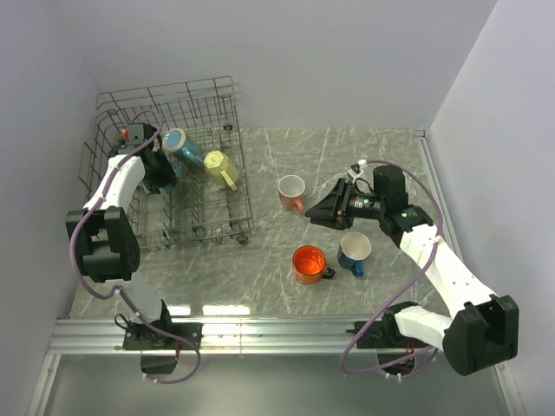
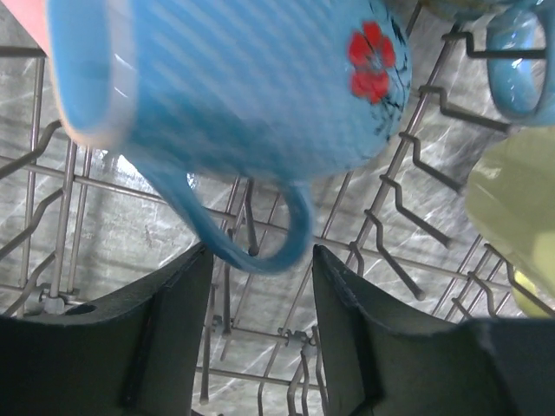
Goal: Load the cups into the dish rack
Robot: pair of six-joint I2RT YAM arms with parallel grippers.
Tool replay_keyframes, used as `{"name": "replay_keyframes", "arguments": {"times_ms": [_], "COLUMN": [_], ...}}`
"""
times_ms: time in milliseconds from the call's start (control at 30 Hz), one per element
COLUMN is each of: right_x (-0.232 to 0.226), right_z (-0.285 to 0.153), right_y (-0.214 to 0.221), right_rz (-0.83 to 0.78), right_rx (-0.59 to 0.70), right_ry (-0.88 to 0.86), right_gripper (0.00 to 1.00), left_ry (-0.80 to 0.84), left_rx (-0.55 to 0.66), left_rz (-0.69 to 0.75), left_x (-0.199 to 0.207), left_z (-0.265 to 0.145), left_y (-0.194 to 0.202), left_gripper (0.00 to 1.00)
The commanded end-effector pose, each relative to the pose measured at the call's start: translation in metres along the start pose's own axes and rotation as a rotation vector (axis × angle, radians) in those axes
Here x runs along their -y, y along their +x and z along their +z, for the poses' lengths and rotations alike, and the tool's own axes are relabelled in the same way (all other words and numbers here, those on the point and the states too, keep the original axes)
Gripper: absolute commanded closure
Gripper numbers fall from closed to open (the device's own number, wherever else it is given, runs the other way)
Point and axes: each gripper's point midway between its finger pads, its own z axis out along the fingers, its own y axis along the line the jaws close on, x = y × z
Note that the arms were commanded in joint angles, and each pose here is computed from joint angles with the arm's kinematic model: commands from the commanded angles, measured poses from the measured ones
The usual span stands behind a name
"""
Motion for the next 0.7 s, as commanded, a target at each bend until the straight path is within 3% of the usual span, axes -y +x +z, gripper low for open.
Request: {"name": "replay_keyframes", "arguments": {"times_ms": [0,400,667], "right_x": [0.003,0.003,0.01], "right_z": [-0.001,-0.002,-0.002], "right_y": [-0.001,-0.004,-0.021], "right_rz": [-0.018,-0.03,-0.058], "right_rx": [0.01,0.017,0.058], "right_ry": [0.002,0.021,0.126], "right_gripper": [0.55,0.55,0.55], "left_ry": [0.01,0.005,0.019], "left_rx": [0.01,0.11,0.247], "left_rz": [0.023,0.071,0.067], "left_x": [0.001,0.016,0.022], "left_z": [-0.01,-0.064,-0.128], "left_y": [-0.001,-0.019,-0.027], "left_gripper": [0.45,0.45,0.44]}}
